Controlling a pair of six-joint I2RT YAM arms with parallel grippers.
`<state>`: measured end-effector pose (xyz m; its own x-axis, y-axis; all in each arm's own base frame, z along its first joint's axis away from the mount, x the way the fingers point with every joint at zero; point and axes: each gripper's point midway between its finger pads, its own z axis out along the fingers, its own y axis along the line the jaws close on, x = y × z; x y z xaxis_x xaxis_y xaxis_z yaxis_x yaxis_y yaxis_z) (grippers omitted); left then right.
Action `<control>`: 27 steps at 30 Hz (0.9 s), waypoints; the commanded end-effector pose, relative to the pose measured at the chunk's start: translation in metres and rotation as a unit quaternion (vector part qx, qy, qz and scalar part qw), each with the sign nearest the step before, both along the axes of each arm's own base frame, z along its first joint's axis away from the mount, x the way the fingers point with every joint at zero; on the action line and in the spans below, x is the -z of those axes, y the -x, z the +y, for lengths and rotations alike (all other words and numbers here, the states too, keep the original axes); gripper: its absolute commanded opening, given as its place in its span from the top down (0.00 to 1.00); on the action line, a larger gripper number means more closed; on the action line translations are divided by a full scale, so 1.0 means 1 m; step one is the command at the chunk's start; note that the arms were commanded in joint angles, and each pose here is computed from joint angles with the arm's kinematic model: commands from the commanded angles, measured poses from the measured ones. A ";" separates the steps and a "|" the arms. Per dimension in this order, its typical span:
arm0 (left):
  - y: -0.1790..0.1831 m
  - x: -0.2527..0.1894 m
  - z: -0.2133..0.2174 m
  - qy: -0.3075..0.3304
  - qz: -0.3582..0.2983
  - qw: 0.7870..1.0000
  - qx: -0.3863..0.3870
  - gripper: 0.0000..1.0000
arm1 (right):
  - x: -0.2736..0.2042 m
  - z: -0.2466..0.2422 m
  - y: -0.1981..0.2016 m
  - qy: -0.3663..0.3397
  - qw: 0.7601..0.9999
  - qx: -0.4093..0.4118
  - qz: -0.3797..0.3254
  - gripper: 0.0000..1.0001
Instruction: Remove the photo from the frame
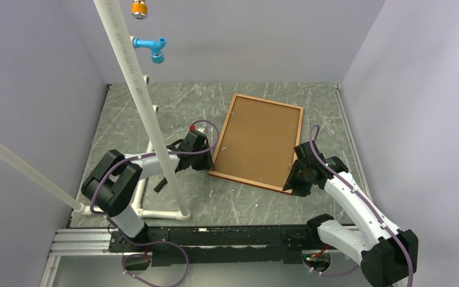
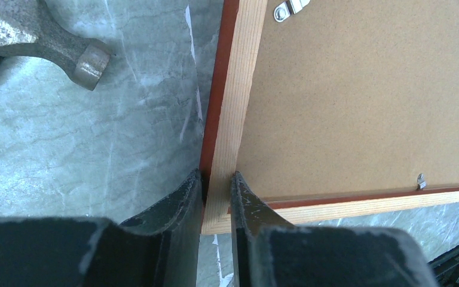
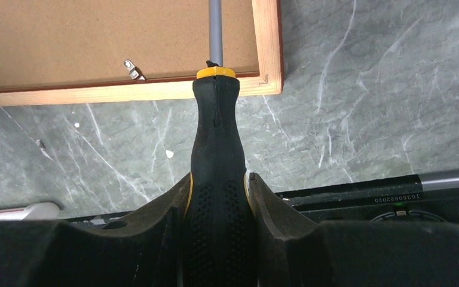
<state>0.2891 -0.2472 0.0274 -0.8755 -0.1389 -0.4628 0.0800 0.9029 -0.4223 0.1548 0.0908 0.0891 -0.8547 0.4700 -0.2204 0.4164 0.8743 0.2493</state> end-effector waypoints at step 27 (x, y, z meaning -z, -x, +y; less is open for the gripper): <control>0.010 0.018 0.010 -0.035 0.029 0.999 0.009 1.00 | 0.023 0.001 -0.038 0.018 0.998 -0.021 -0.061 1.00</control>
<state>0.2895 -0.2475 0.0266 -0.8777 -0.1378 -0.4590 0.0779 0.9040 -0.4203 0.1753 0.0830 0.0671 -0.8411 0.4566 -0.2900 0.4121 0.8882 0.2033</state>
